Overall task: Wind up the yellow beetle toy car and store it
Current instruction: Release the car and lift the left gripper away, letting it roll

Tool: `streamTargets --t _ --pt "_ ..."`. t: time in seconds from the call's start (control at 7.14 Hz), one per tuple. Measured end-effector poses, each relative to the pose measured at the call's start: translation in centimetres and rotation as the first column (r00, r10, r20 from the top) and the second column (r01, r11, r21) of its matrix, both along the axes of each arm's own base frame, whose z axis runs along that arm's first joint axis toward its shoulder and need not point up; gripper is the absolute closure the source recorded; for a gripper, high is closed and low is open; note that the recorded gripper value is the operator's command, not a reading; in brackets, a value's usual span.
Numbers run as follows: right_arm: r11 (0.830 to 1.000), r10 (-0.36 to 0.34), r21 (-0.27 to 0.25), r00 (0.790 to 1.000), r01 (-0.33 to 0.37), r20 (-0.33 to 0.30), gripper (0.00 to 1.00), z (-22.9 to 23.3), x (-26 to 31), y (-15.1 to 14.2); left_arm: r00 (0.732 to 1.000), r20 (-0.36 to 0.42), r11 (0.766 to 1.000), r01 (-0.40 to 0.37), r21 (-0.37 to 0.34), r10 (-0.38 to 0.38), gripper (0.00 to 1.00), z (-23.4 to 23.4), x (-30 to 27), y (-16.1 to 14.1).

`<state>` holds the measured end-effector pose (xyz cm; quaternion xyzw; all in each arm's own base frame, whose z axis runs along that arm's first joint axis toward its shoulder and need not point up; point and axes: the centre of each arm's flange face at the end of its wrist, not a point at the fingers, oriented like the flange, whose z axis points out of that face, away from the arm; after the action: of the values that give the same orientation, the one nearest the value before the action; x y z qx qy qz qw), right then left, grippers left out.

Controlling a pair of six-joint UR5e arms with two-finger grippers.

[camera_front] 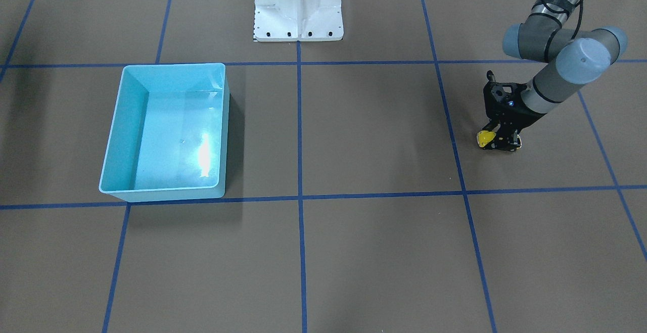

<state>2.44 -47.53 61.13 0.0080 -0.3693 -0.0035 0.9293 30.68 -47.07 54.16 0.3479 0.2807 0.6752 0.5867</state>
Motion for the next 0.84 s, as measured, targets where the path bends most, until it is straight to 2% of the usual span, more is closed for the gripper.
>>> streamTargets --t 0.14,0.84 --pt "1.000 0.000 0.000 1.000 0.000 0.000 0.00 0.00 -0.01 0.00 1.000 0.004 1.000 -0.001 -0.004 0.001 0.00 0.27 -0.03 0.06" --pt "1.000 -0.001 0.002 1.000 0.001 0.000 0.00 -0.12 -0.04 -0.04 1.000 0.005 1.000 0.010 -0.005 -0.010 0.00 0.07 -0.29 -0.26"
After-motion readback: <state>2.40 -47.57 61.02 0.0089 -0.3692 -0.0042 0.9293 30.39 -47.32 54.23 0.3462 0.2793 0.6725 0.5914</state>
